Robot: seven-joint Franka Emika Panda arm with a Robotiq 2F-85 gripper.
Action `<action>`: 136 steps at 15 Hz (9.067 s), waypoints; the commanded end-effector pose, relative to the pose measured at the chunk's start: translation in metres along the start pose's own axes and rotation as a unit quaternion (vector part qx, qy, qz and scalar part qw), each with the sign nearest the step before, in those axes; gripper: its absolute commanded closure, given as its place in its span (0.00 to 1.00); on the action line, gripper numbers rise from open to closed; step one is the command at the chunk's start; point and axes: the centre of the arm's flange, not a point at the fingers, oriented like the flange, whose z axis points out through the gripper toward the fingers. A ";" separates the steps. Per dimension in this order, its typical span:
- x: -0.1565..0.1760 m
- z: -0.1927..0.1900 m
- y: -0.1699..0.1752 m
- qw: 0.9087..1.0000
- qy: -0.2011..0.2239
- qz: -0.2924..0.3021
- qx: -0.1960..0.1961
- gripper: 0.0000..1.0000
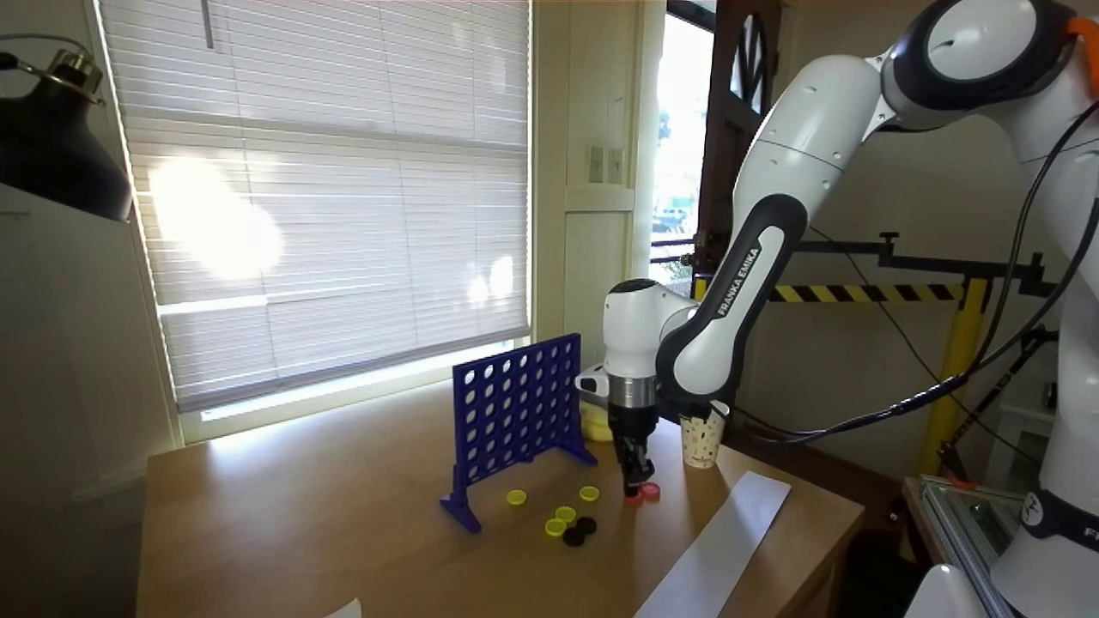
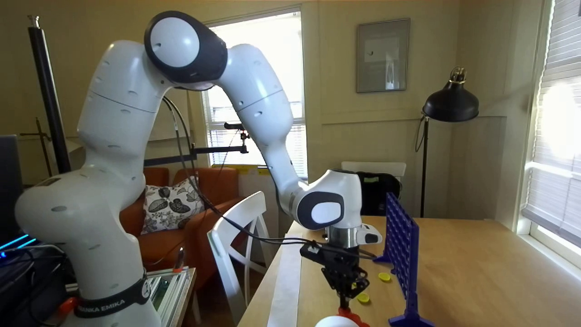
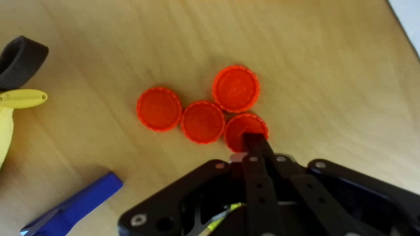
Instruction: Group up the circles in color sequence
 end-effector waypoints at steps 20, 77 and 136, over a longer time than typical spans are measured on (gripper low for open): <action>0.019 -0.014 -0.009 0.989 0.134 -0.005 -0.061 1.00; 0.086 0.010 -0.050 0.988 0.147 -0.026 -0.035 1.00; 0.125 0.017 -0.032 0.956 0.224 -0.068 -0.180 1.00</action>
